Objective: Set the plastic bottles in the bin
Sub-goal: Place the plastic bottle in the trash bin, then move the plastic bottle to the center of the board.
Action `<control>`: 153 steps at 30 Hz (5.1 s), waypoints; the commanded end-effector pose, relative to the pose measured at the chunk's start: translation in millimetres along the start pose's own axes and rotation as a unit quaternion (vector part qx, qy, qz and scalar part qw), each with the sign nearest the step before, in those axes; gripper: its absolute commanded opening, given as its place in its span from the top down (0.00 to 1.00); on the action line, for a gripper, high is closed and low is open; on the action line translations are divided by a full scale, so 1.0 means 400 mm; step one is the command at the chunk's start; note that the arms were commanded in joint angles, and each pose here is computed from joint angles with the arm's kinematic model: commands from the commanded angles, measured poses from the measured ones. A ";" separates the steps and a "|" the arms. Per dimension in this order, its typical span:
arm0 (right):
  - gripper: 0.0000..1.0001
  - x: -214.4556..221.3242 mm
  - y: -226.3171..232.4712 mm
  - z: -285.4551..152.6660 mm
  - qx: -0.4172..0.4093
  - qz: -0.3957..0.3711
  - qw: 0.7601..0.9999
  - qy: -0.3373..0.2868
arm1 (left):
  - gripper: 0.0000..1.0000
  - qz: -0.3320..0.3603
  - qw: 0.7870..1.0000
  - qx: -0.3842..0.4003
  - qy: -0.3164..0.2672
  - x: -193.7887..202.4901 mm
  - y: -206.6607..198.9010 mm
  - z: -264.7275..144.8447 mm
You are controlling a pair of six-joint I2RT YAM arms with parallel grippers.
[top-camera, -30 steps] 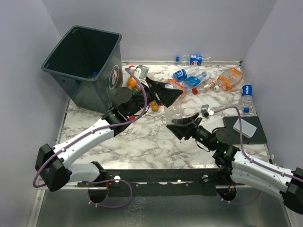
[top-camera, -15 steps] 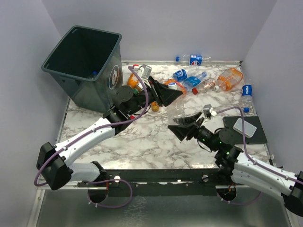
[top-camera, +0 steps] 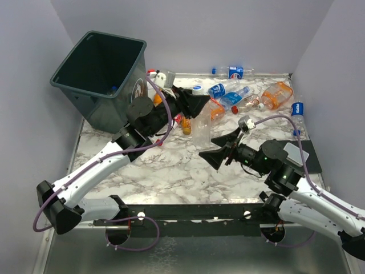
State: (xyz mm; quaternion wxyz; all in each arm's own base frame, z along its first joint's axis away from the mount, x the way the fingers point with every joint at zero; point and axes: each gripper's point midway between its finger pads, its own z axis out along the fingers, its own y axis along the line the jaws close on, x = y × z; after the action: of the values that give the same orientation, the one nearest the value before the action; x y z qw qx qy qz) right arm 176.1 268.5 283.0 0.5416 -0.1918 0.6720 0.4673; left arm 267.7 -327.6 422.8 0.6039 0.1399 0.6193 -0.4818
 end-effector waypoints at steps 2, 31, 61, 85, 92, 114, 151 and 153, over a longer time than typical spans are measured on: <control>0.00 -0.038 0.087 -0.057 -0.058 -0.029 0.997 0.046 | 1.00 0.131 0.977 -0.130 -0.108 -0.244 0.057 -0.070; 0.00 0.081 -0.170 -0.073 0.193 0.090 0.977 0.004 | 1.00 0.303 0.687 -0.577 -0.323 -0.667 0.546 -0.327; 0.00 0.056 -0.224 -0.119 0.258 0.019 0.966 0.011 | 0.27 0.249 0.688 -0.645 -0.218 -0.518 0.728 -0.368; 0.00 0.097 -0.309 -0.084 0.359 0.017 0.931 0.059 | 0.01 0.218 0.947 -0.227 0.062 -0.062 0.210 -0.023; 0.00 0.153 -0.327 -0.010 0.354 0.026 0.929 0.099 | 0.01 0.232 0.914 -0.292 0.158 0.148 0.329 -0.193; 0.02 0.231 -0.541 0.379 0.391 0.107 0.908 0.105 | 0.01 0.211 0.879 -0.421 0.078 0.178 0.439 -0.440; 0.62 0.284 -0.604 0.332 0.413 0.019 0.890 0.192 | 0.01 0.210 0.880 -0.417 0.086 0.198 0.445 -0.432; 0.63 0.274 -0.549 0.285 0.387 0.007 0.902 0.194 | 0.01 0.209 0.881 -0.415 0.086 0.199 0.443 -0.432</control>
State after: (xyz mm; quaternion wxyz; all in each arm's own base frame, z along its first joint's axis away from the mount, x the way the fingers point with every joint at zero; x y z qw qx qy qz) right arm 401.4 292.0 53.6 0.4027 -0.0150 0.9095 0.1020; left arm 278.0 -137.3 245.9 0.6374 0.0441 0.7690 -0.0187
